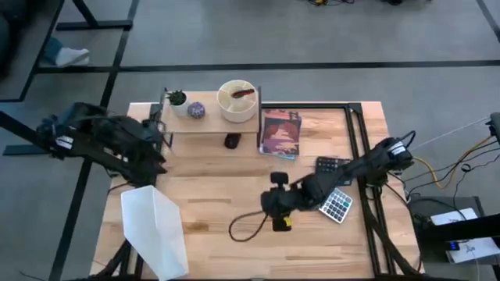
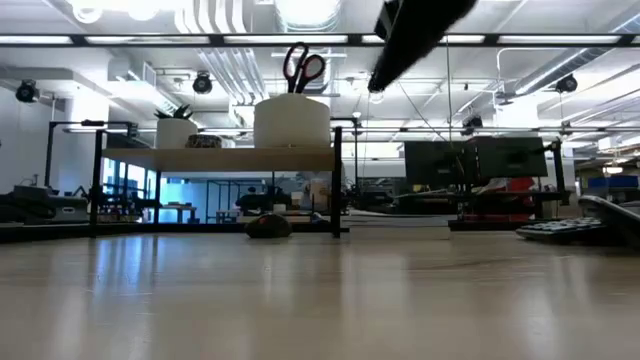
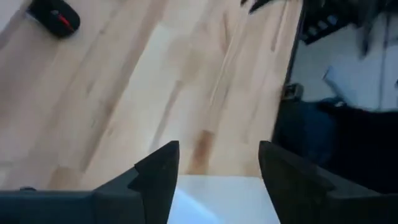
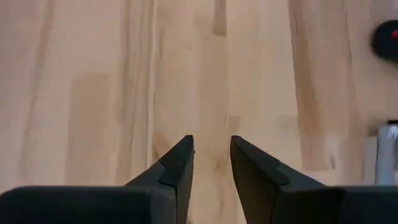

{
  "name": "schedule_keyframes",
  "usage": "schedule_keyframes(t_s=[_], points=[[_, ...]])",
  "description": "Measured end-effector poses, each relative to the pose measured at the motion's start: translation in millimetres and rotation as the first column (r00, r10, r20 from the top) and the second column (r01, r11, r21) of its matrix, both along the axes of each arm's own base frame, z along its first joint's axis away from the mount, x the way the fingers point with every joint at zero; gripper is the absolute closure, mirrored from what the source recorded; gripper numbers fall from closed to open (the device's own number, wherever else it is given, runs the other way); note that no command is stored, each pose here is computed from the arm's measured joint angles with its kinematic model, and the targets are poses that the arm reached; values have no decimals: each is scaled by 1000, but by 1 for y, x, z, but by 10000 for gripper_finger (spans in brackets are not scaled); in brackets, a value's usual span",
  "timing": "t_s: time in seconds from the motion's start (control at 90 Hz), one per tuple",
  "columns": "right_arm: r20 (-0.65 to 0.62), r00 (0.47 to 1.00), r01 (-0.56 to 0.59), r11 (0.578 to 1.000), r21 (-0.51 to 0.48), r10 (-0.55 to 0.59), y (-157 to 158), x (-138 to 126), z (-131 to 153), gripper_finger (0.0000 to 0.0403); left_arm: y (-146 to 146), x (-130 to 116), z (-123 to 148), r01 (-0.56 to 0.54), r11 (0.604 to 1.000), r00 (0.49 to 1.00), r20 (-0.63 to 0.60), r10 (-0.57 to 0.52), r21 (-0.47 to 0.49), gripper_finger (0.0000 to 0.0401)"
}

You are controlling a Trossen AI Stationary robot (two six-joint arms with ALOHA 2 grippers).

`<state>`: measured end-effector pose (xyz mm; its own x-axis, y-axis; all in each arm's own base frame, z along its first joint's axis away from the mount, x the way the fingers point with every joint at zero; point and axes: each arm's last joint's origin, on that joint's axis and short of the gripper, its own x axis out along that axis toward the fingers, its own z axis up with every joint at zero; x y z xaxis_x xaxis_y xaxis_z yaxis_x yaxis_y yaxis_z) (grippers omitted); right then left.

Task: Stock shelves
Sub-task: Move the white file holder to the top right of the table

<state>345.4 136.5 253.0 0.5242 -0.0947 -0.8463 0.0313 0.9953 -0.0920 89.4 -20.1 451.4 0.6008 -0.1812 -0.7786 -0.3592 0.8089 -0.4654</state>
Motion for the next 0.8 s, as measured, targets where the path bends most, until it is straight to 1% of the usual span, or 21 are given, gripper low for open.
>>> schedule_keyframes(t_s=[0.078,0.122,0.233,0.356,0.522,0.644,0.8], points=[[-32,998,48,999,-1,-48,7,-4,-16,308,-3,-1,3,-19,996,1000,-9,18,-85,203],[-45,997,69,998,7,-69,9,-5,-24,306,-6,-3,3,-14,994,1000,-23,12,-110,208],[-62,991,122,992,29,-120,13,-10,-40,299,-15,1,0,32,991,997,-59,-40,-126,221],[-80,978,198,979,52,-193,10,-13,-52,290,-27,5,-2,99,987,990,-87,-110,-129,235],[-69,966,254,965,67,-250,9,-14,-54,277,-39,2,-3,146,976,979,-115,-166,-162,256],[-28,957,290,953,85,-289,10,-11,-53,270,-39,-8,-3,185,973,976,-88,-199,-141,273],[20,951,303,946,119,-307,11,-7,-51,263,-35,-15,-2,193,974,978,-53,-201,-118,297]])
